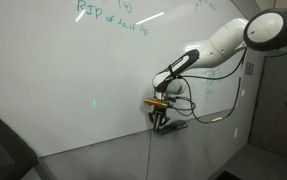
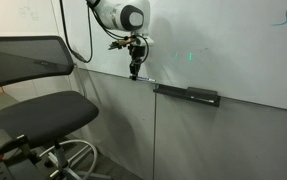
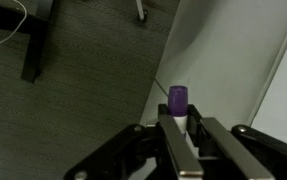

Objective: Use pen on the left side of the pen holder to draw a smiley face

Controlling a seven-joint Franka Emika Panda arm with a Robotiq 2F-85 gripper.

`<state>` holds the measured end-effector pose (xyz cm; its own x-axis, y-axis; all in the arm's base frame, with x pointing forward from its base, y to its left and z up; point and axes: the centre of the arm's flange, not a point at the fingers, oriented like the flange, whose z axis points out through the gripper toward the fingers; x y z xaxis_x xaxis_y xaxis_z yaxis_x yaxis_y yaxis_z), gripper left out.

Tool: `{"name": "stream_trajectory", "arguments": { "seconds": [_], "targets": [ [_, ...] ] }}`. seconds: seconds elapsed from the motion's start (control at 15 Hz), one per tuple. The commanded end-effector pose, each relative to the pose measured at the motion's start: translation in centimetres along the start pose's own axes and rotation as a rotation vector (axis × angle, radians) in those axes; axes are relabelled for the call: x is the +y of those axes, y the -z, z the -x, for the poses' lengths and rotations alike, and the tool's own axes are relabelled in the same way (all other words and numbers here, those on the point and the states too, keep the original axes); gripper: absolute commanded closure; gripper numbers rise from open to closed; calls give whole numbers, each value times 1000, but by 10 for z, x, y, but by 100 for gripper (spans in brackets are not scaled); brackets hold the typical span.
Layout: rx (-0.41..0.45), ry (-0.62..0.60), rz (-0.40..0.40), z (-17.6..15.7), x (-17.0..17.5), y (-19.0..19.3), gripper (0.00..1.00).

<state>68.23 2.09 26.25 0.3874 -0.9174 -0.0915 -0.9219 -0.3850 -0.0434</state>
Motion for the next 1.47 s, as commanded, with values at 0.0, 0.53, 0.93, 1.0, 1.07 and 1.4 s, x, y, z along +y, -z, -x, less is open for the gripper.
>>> {"name": "stream_trajectory", "arguments": {
  "seconds": [0.0,0.53,0.93,1.0,1.07,1.4],
  "targets": [
    [-62,130,1,32,29,27,94],
    [-105,420,20,71,61,88,94],
    [-133,673,51,90,81,133,94],
    [-136,705,56,91,84,139,94],
    [-129,741,66,90,88,145,94],
    [-115,906,78,89,93,174,94]
  ]
}}
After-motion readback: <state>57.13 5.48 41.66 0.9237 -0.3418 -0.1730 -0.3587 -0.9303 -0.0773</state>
